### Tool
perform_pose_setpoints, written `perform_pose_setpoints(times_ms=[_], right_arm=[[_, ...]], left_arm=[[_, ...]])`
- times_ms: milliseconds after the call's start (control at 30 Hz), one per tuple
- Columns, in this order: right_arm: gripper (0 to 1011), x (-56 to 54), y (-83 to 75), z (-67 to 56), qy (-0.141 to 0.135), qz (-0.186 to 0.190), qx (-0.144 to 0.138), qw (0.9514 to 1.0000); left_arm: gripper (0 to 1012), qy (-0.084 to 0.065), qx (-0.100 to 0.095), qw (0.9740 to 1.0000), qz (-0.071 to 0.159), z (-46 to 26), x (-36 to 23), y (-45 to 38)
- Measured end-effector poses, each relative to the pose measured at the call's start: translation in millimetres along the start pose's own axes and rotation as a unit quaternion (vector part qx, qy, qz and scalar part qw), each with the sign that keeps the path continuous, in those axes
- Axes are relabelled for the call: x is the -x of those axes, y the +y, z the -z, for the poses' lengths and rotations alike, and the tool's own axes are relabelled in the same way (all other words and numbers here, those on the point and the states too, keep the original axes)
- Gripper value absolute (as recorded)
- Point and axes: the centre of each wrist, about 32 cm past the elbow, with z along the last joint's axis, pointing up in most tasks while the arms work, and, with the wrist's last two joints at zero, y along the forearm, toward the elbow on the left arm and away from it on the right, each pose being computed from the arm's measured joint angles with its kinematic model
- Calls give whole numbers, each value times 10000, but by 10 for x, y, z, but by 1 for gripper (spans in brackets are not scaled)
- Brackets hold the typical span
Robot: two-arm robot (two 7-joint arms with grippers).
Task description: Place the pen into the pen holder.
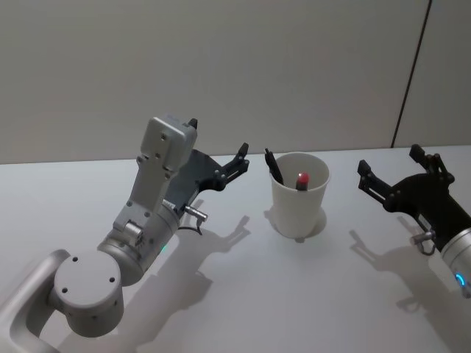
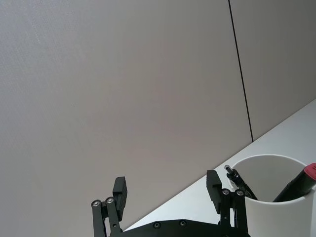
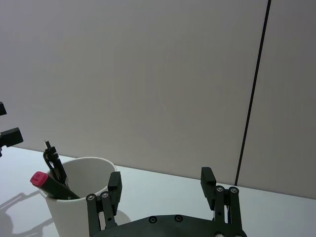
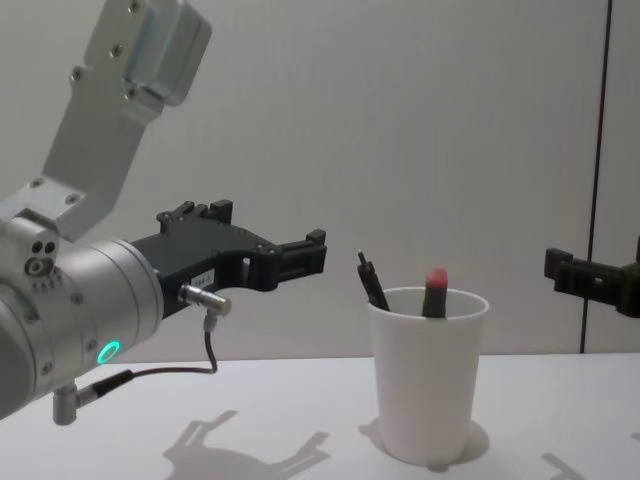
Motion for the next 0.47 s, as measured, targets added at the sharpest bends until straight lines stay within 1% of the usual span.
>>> perform_pose_setpoints(times_ms=[467], right_arm=[[1001,0,0,0,0,0,0,10000]], left_arm=[[1001,5,3,10000,-2,0,-1,1]])
